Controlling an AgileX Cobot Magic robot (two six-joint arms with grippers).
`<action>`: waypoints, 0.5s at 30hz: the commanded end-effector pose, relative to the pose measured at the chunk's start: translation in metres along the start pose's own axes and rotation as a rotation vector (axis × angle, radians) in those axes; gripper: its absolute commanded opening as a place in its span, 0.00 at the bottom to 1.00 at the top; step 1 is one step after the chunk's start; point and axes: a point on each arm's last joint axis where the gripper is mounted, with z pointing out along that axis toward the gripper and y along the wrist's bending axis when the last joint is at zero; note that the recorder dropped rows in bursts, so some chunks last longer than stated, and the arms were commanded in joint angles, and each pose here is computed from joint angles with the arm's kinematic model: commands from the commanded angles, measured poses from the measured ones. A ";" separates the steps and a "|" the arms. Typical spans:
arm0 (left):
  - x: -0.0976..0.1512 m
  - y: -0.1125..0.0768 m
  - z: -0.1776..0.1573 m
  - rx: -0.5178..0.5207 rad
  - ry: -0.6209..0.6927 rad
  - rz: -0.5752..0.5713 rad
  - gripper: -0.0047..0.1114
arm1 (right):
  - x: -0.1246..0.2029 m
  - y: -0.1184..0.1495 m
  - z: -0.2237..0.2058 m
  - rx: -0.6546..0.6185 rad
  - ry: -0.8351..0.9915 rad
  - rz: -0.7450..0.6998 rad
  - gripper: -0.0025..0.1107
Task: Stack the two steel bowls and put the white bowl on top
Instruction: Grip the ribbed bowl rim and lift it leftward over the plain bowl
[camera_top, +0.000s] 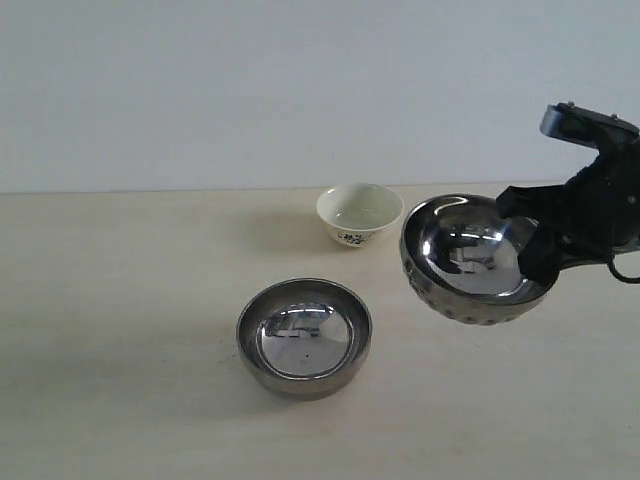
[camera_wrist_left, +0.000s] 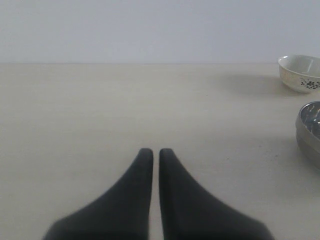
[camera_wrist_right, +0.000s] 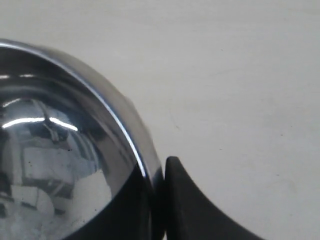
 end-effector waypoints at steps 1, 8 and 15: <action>0.001 0.000 0.000 -0.001 -0.003 -0.018 0.07 | 0.006 0.032 -0.017 -0.038 -0.032 -0.052 0.02; 0.001 0.000 0.000 -0.001 -0.003 -0.018 0.07 | 0.010 0.062 -0.009 -0.075 -0.040 -0.035 0.02; 0.001 0.000 0.000 -0.001 -0.003 -0.018 0.07 | 0.014 0.090 -0.004 -0.110 -0.072 -0.041 0.02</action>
